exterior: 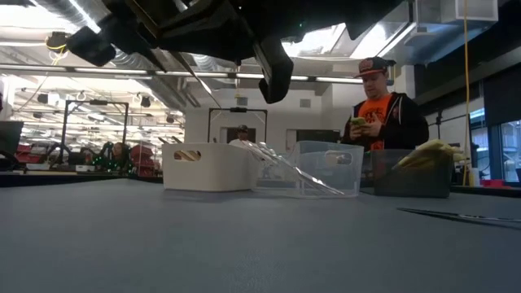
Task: Sort silverware by color (type)
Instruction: Put the gold knife into the white bin
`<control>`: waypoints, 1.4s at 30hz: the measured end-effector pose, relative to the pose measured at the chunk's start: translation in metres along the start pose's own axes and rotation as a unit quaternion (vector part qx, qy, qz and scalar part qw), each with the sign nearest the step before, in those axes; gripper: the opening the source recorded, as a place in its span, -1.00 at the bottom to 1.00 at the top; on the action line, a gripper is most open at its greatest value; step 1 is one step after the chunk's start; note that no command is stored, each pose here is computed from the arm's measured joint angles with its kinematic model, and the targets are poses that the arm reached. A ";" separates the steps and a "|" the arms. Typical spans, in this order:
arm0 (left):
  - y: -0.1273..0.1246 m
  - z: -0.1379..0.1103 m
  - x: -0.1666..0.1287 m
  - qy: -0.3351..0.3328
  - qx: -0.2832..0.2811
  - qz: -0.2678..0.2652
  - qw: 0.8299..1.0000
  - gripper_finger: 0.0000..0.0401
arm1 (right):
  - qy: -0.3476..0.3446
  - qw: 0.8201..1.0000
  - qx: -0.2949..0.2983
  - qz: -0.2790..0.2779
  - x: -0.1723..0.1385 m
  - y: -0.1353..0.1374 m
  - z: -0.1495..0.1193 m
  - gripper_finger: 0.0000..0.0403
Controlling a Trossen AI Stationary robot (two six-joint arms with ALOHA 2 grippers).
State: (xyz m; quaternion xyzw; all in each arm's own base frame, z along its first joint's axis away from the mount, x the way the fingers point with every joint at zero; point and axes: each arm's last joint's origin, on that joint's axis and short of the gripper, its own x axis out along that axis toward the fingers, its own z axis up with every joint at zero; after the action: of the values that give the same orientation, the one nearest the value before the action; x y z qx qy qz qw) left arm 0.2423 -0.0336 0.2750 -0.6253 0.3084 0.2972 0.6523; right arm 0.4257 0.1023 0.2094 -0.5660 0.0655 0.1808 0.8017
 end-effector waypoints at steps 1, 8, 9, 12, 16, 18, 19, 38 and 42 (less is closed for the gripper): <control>-0.001 0.000 0.002 0.002 0.002 -0.002 1.000 -0.47 | 0.000 1.000 0.000 0.000 0.000 0.000 0.000 -0.97; -0.007 -0.001 0.014 0.006 0.001 -0.013 1.000 -0.47 | 0.000 1.000 -0.011 -0.001 0.000 0.000 0.000 -0.97; -0.007 -0.001 0.016 0.005 0.001 -0.013 1.000 -0.47 | 0.000 1.000 -0.011 -0.002 0.000 0.000 0.000 -0.97; -0.007 -0.002 0.017 0.006 0.004 -0.009 1.000 -0.47 | -0.001 1.000 -0.011 -0.005 0.000 -0.001 0.000 -0.97; -0.008 -0.004 0.020 0.010 0.008 -0.011 1.000 -0.47 | -0.005 1.000 -0.012 -0.013 0.000 -0.003 0.001 -0.97; -0.009 -0.004 0.019 0.014 0.008 -0.016 1.000 -0.47 | -0.005 1.000 -0.013 -0.013 0.000 -0.003 0.001 -0.97; -0.009 -0.004 0.019 0.017 0.008 -0.018 1.000 -0.47 | -0.005 1.000 -0.014 -0.013 0.000 -0.003 0.001 -0.97; -0.009 -0.008 0.019 0.083 0.017 -0.014 0.996 -0.47 | -0.004 0.996 -0.088 -0.014 0.000 -0.003 0.001 -0.97; -0.009 -0.007 0.019 0.086 0.016 -0.014 0.996 -0.47 | -0.003 0.993 -0.114 -0.015 0.000 -0.003 0.001 -0.97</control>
State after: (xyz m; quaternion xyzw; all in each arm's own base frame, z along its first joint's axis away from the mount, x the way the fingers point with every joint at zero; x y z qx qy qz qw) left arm 0.2608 -0.0414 0.2656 -0.6420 0.3593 0.2285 0.6376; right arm 0.4265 0.1022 0.2125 -0.6538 0.0333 0.1771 0.7349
